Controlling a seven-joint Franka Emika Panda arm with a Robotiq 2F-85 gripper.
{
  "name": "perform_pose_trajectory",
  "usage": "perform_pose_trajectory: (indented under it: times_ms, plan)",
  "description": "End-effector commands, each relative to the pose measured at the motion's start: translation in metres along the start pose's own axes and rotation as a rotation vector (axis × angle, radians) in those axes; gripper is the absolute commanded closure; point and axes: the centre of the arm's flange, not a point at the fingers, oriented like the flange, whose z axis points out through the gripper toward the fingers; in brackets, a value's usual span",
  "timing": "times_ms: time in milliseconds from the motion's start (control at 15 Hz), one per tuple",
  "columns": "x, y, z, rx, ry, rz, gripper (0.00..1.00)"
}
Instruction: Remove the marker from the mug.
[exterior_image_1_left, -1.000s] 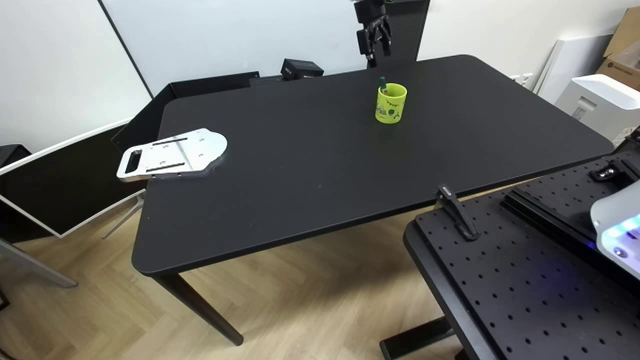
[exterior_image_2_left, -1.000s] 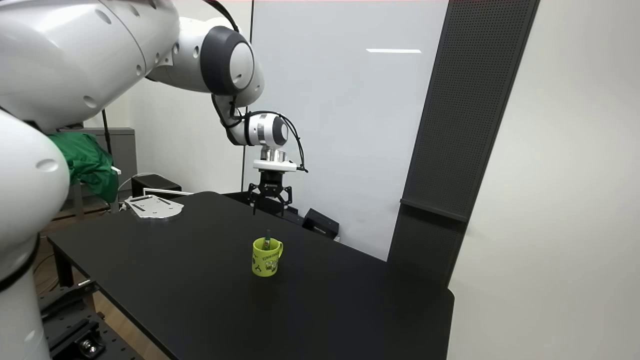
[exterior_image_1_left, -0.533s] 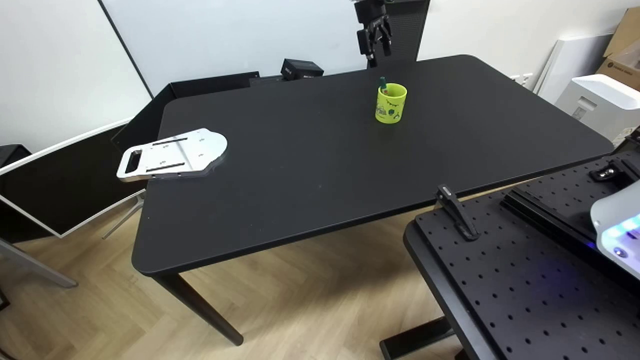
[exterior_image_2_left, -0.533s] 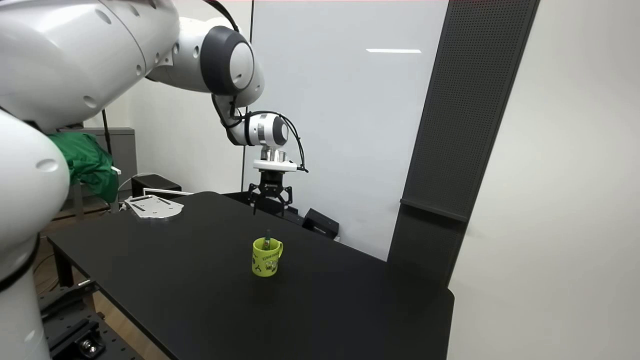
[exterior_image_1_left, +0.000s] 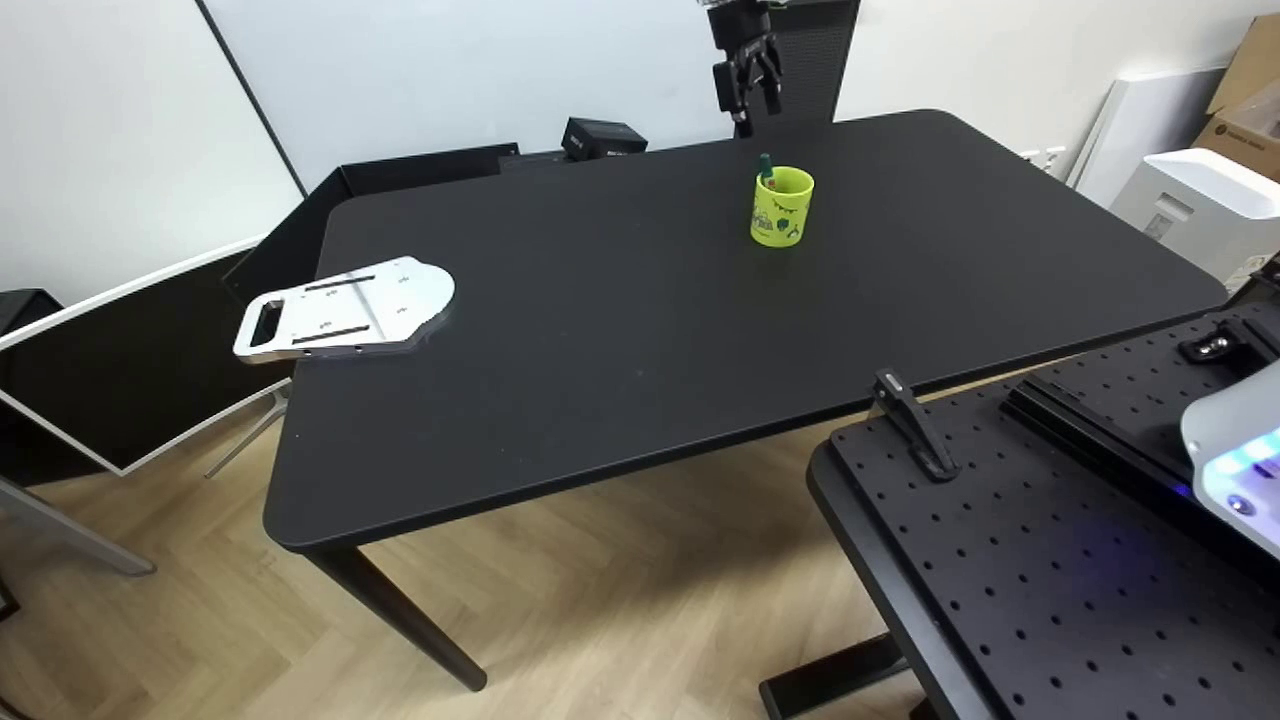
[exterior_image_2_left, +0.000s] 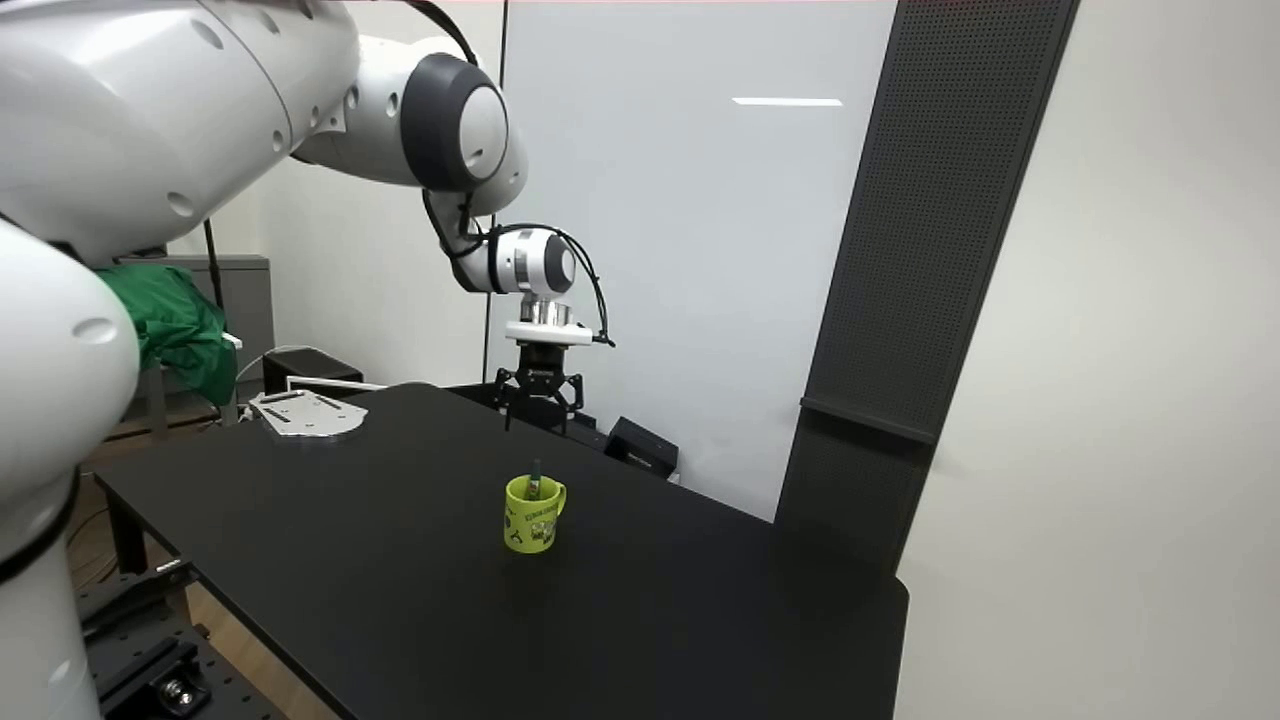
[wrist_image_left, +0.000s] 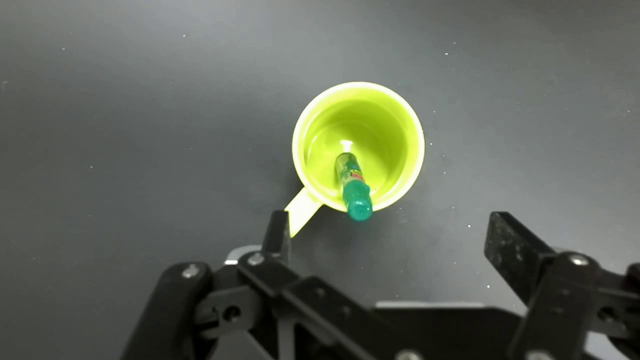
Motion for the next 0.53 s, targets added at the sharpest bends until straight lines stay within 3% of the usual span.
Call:
perform_pose_trajectory:
  times_ms: [0, 467]
  plan:
    - [0.004, 0.001, 0.004, -0.007, 0.017, 0.006, 0.00]
    - [0.009, 0.002, 0.022, -0.003, 0.006, -0.003, 0.00]
